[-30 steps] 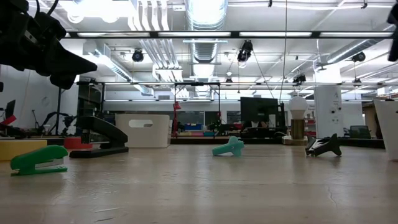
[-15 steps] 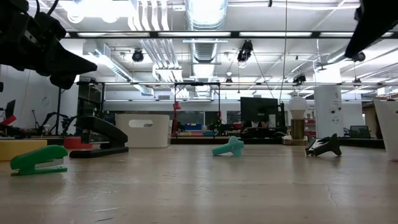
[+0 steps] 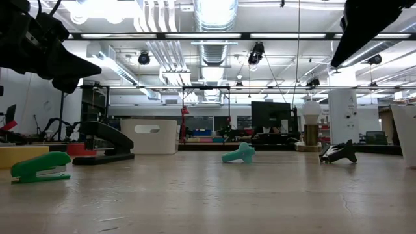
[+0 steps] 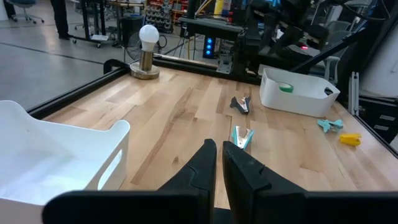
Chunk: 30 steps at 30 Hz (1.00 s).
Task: Pick and place Stapler, Stapler remover, tape
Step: Put the black staple remover into the top white bin
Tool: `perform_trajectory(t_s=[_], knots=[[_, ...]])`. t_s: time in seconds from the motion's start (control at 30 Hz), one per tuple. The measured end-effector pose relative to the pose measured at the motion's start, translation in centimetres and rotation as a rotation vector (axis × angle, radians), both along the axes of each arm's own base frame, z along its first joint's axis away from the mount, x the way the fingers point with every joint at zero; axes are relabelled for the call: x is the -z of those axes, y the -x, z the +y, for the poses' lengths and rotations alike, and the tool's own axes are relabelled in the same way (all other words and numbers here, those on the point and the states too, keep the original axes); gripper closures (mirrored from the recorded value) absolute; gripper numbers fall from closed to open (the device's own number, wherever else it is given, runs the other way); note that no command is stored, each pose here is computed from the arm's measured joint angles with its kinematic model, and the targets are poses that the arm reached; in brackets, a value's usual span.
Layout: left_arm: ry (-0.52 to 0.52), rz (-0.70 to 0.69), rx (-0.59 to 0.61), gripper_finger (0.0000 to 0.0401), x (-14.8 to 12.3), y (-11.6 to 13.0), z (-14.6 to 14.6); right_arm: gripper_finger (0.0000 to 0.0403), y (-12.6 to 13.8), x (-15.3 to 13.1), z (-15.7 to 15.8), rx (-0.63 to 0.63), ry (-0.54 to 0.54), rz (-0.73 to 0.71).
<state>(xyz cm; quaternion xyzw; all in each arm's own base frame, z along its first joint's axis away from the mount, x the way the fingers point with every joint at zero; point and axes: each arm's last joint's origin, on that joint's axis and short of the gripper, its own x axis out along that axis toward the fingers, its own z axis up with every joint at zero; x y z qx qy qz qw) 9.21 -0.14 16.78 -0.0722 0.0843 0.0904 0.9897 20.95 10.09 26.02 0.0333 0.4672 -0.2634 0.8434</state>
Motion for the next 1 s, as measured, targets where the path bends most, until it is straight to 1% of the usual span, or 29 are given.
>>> perform_trajectory(t_s=[0.2,0.37,0.6,0.8,0.9,1.0], knots=[[0.0,0.0,0.0,0.0369,0.0,0.0,0.0,0.0309,-0.8,0.9,-0.7,-0.04,0.006,-0.005],[0.0,0.0,0.0,0.0369,0.0,0.0,0.0,0.0301,-1.1,2.0,-1.8,-0.037,0.012,0.033],[0.0,0.0,0.0,0.0369,0.0,0.0,0.0,0.0266,-1.3,3.2,-3.2,0.005,0.016,0.053],[0.0,0.0,0.0,0.0369,0.0,0.0,0.0,0.0232,-1.7,3.5,-3.8,-0.02,0.03,0.052],[0.0,0.0,0.0,0.0369,0.0,0.0,0.0,0.0223,-2.1,3.4,-4.4,-0.029,0.034,0.046],[0.0,0.0,0.0,0.0369,0.0,0.0,0.0,0.0221,-2.5,3.4,-5.0,-0.029,0.012,0.045]])
